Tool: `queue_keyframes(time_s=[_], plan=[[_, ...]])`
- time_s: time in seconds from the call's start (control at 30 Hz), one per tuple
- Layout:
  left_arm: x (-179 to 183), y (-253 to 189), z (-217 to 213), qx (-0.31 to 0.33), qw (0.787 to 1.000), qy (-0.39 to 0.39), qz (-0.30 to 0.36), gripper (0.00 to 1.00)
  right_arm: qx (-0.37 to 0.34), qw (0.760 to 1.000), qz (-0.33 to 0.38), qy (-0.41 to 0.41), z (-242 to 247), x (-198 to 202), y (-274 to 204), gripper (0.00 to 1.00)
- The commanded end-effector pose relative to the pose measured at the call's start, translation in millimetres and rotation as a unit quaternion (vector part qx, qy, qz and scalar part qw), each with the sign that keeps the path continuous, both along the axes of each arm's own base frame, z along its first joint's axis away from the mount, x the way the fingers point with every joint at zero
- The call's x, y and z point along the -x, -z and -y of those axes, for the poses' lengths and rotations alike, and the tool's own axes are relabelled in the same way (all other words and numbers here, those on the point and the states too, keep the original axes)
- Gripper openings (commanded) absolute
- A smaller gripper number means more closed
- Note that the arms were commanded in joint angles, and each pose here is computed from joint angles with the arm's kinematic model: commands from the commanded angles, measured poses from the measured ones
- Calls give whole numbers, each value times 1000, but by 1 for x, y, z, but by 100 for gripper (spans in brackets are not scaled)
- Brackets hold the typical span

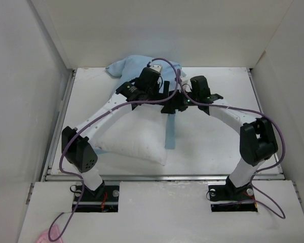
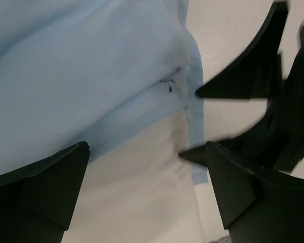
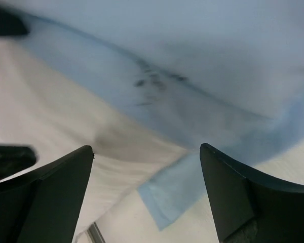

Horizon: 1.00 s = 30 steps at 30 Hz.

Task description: Put the pillow into the pillowcase

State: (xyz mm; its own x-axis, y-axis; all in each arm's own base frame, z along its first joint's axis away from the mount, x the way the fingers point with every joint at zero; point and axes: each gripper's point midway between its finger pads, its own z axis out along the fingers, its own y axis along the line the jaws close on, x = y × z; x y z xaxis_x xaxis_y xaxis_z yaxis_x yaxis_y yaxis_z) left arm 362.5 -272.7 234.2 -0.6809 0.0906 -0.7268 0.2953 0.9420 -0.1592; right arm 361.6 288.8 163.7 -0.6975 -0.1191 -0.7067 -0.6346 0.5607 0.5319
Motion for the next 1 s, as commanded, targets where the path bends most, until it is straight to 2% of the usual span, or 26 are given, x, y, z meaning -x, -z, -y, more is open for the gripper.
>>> queue_keyframes(time_s=[0.0, 0.13, 0.23, 0.3, 0.4, 0.47, 0.5, 0.57, 0.6, 0.63, 0.7, 0.73, 0.77, 0.83, 0.97], plan=[[38, -16, -6, -36, 999, -4, 0, 100, -36, 997, 10, 63, 40, -33, -27, 91], [73, -7, -31, -66, 996, -43, -35, 100, -9, 994, -2, 110, 80, -26, -13, 93], [93, 14, -27, -74, 995, -19, -70, 100, 14, 989, -18, 145, 102, -24, 4, 94], [98, 38, -27, -102, 990, -14, -94, 100, 15, 986, -36, 164, 116, -27, 15, 94], [85, 75, -49, -197, 971, -82, -112, 100, 7, 987, -41, 152, 112, -25, 16, 94], [66, 75, -58, -237, 958, -137, -84, 100, -16, 990, -30, 135, 104, -27, 11, 94], [60, 92, -57, -263, 950, -140, -90, 100, -27, 992, -25, 123, 101, -26, 7, 94], [52, 111, -51, -260, 951, -130, -108, 100, -26, 992, -29, 123, 101, -26, 12, 94], [50, 123, -44, -262, 951, -117, -117, 96, -24, 992, -23, 120, 101, -26, 15, 94], [42, 127, -39, -249, 957, -103, -111, 79, -18, 991, -26, 126, 103, -25, 20, 94], [43, 140, -30, -230, 961, -84, -129, 30, -5, 994, -3, 109, 95, -24, 21, 94], [42, 140, -28, -227, 962, -84, -126, 0, 19, 993, -1, 118, 87, -25, 31, 95], [36, 135, -26, -220, 966, -82, -112, 0, 29, 993, 16, 115, 81, -30, 30, 95], [21, 107, -27, -204, 971, -102, -74, 0, 56, 991, 9, 124, 72, -38, 49, 97], [-6, 55, -28, -160, 980, -122, -11, 0, 22, 995, -2, 94, 44, -51, 65, 97]])
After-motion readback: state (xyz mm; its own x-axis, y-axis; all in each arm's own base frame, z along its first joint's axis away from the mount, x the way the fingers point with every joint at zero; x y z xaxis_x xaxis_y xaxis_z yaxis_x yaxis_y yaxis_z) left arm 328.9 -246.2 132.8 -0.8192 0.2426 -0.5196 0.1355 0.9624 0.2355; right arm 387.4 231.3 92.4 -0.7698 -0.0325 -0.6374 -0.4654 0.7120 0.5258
